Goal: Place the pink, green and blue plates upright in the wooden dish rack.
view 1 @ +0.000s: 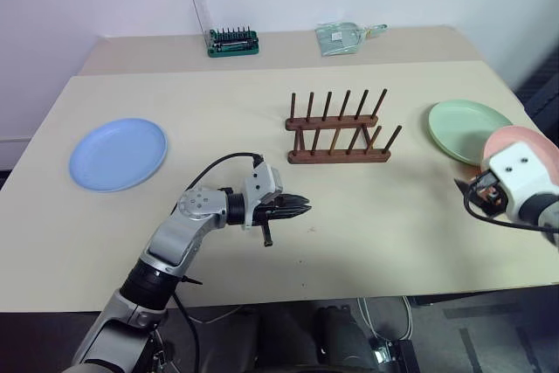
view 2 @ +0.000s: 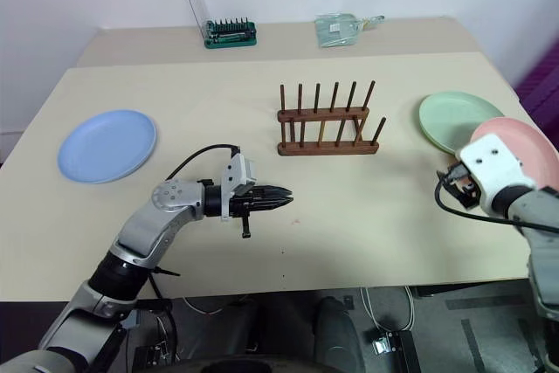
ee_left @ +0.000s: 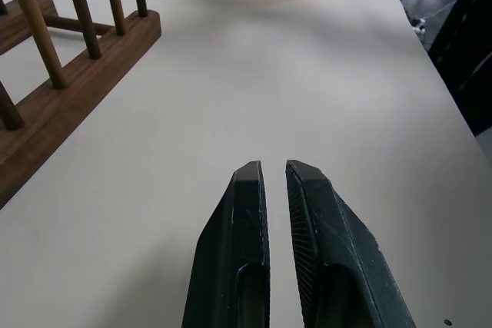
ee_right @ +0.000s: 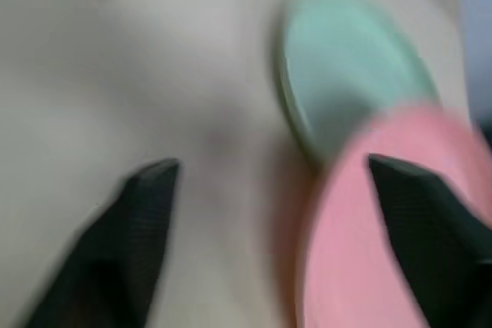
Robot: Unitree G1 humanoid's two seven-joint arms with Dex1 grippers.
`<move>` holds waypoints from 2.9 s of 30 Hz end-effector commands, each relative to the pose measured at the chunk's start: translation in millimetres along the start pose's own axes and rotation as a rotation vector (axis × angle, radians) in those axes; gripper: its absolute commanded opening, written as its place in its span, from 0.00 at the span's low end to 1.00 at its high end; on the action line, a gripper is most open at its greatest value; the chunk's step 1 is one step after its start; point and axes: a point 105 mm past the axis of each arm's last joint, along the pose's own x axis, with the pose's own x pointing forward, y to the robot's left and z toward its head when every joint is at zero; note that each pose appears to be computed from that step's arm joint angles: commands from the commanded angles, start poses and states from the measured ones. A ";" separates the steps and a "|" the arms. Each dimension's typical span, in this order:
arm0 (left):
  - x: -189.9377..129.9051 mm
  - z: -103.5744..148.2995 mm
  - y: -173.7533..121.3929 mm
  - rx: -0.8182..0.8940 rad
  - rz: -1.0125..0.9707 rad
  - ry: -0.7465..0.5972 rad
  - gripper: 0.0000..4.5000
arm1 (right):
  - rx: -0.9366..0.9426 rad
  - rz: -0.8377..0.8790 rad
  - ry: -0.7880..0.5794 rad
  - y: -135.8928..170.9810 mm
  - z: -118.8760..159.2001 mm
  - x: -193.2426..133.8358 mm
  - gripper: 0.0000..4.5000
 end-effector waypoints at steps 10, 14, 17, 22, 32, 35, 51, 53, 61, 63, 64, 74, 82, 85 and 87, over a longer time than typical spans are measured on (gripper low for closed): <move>3.8 13.2 -2.6 0.057 0.007 -0.032 0.10 | -0.061 -0.167 0.058 -28.7 -27.5 34.4 0.81; 2.3 12.8 -0.7 0.057 0.024 -0.036 0.10 | -0.102 -0.149 0.007 -26.7 -15.6 29.6 0.35; 2.3 10.9 -2.0 0.057 0.025 -0.034 0.10 | -0.171 -0.146 -0.012 -26.2 -8.5 21.3 0.01; 2.4 10.9 -2.1 0.055 0.023 -0.037 0.10 | -0.435 -0.252 -0.051 -49.3 28.9 -5.9 0.01; 2.5 16.6 9.4 0.060 0.029 -0.053 0.10 | 0.292 0.228 -0.876 -32.3 228.9 -63.7 0.01; 1.7 19.0 12.7 0.061 0.040 -0.059 0.10 | 0.464 0.425 -0.964 -28.2 249.1 -75.4 0.01; -6.9 17.2 6.5 0.031 0.065 -0.056 0.10 | 0.954 0.667 -0.741 -27.7 227.5 -20.0 0.01; -7.9 16.7 6.8 0.030 0.066 -0.054 0.10 | 0.966 0.677 -0.785 -31.9 234.0 -25.6 0.01; -7.6 15.9 2.8 0.022 0.060 -0.050 0.10 | 0.950 0.760 -0.840 -23.7 245.0 -43.3 0.01; -8.3 15.9 2.7 0.021 0.060 -0.048 0.10 | 0.953 0.764 -0.823 -20.5 242.4 -41.4 0.01; -8.5 16.0 2.7 0.021 0.060 -0.048 0.10 | 0.959 0.755 -0.802 -19.0 239.6 -37.4 0.01; -9.9 16.9 3.5 0.024 0.062 -0.043 0.10 | 1.029 0.709 -0.655 -13.7 200.7 0.4 0.01; -9.4 17.9 4.6 0.033 0.063 -0.041 0.10 | 1.033 0.667 -0.611 -13.4 190.1 17.3 0.34; -9.3 17.8 4.0 0.031 0.062 -0.042 0.10 | 0.958 0.557 -0.694 -28.6 196.8 13.0 0.66; -9.4 17.8 3.7 0.031 0.062 -0.042 0.10 | 0.880 0.440 -0.743 -44.3 198.8 8.5 0.66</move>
